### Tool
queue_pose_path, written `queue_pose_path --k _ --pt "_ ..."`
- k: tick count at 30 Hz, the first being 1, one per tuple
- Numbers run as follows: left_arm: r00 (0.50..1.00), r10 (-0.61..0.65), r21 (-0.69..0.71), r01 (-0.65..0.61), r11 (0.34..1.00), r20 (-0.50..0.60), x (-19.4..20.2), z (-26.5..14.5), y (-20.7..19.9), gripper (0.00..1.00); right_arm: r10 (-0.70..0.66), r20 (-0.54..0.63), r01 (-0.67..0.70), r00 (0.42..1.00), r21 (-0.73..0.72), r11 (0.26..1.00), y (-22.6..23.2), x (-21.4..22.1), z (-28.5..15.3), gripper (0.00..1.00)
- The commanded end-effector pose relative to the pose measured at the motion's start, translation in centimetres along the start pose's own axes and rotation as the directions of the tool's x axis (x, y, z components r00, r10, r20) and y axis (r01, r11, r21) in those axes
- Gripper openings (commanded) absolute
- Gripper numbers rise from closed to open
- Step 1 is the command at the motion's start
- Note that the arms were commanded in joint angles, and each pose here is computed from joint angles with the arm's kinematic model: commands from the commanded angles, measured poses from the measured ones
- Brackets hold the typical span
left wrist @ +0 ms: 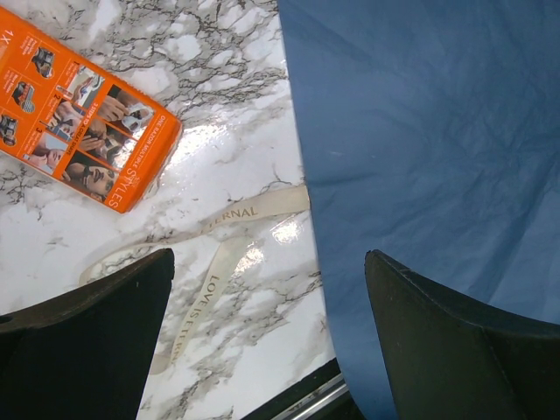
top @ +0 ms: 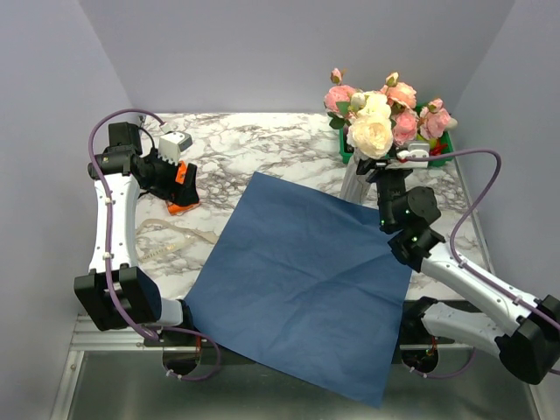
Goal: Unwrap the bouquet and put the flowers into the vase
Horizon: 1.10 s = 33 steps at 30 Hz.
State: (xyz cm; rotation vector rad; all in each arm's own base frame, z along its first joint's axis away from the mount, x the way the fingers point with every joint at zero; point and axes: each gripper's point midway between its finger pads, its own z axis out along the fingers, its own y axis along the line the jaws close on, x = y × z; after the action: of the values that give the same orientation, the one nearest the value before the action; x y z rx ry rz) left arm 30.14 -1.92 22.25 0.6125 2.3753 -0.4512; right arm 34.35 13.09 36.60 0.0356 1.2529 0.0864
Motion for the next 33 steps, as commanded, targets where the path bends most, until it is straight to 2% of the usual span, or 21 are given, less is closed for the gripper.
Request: queue_pose_path --k 1,6,11,13,17,19,20,22,23,25,26,27,28,30,33 --pt "0.999 0.017 0.003 -0.017 1.0 0.042 -0.9 -1.1 -0.6 0.99 0.05 -0.134 -0.055 0.99 -0.029 0.998 0.4 2.3 -1.5 0.71" --pt "0.999 0.016 0.009 -0.016 1.0 0.046 -0.9 -1.2 -0.9 0.99 0.052 -0.281 -0.058 0.958 -0.013 0.998 0.4 4.6 -2.5 0.71" --pt "0.998 0.017 0.014 -0.017 1.0 0.053 -0.7 -1.5 -1.4 0.99 0.063 -0.38 -0.049 0.923 0.046 0.998 -0.9 7.4 -3.9 0.61" --pt "0.998 0.024 0.011 -0.025 1.0 0.056 -0.6 -1.7 -1.6 0.99 0.114 -0.405 -0.08 0.907 0.1 0.992 -1.7 7.9 -4.4 0.57" --pt "0.998 0.027 0.007 -0.028 1.0 0.052 -0.1 -1.7 -1.7 0.99 0.156 -0.435 -0.135 0.887 0.078 0.988 -1.4 9.0 -6.1 0.57" --pt "0.999 0.024 0.012 -0.025 1.0 0.047 0.0 -1.6 -1.7 0.99 0.155 -0.463 -0.163 0.873 0.024 0.986 -0.6 9.8 -6.9 0.61" --pt "0.999 0.02 0.014 -0.02 1.0 0.045 -0.1 -1.7 -1.7 0.99 0.146 -0.486 -0.159 0.862 0.015 0.987 -0.5 10.3 -7.4 0.69" --pt "0.999 0.019 0.02 -0.02 1.0 0.045 -0.2 -1.6 -1.8 0.99 0.142 -0.528 -0.172 0.837 -0.009 0.985 0.1 11.0 -7.9 0.77" --pt "0.999 0.018 0.021 -0.019 1.0 0.044 -0.1 -1.6 -1.9 0.99 0.127 -0.557 -0.167 0.821 -0.021 0.986 0.4 11.5 -8.1 0.82" --pt "0.999 0.014 0.035 -0.016 0.999 0.05 -0.2 -1.7 -2.2 0.99 0.076 -0.668 -0.137 0.741 -0.038 0.99 0.8 13.8 -9.6 0.87" --pt "0.999 0.016 0.038 -0.018 0.999 0.052 -0.2 -1.8 -2.3 0.99 0.053 -0.728 -0.099 0.684 -0.021 0.995 0.3 14.1 -10.5 0.96" --pt "0.998 0.014 0.04 -0.017 0.999 0.054 -0.1 -1.8 -2.4 0.99 0.04 -0.782 -0.04 0.622 0.02 0.999 -0.3 15.9 -11.1 0.99" --pt "0.998 0.015 0.042 -0.018 0.999 0.059 -0.1 -1.8 -2.6 0.99 0.082 -0.805 -0.035 0.588 0.076 0.997 -0.6 16.2 -11.4 1.0" --pt "0.998 0.01 0.045 -0.013 0.999 0.064 0.0 -1.6 -2.6 0.99 0.068 -0.864 0.033 0.5 0.098 0.995 -1.2 17.2 -12.8 1.0" --pt "0.998 0.003 0.034 -0.005 0.999 0.07 0.1 -1.4 -2.5 0.99 0.077 -0.876 0.032 0.475 0.105 0.994 -1.3 17.6 -13.5 1.0"
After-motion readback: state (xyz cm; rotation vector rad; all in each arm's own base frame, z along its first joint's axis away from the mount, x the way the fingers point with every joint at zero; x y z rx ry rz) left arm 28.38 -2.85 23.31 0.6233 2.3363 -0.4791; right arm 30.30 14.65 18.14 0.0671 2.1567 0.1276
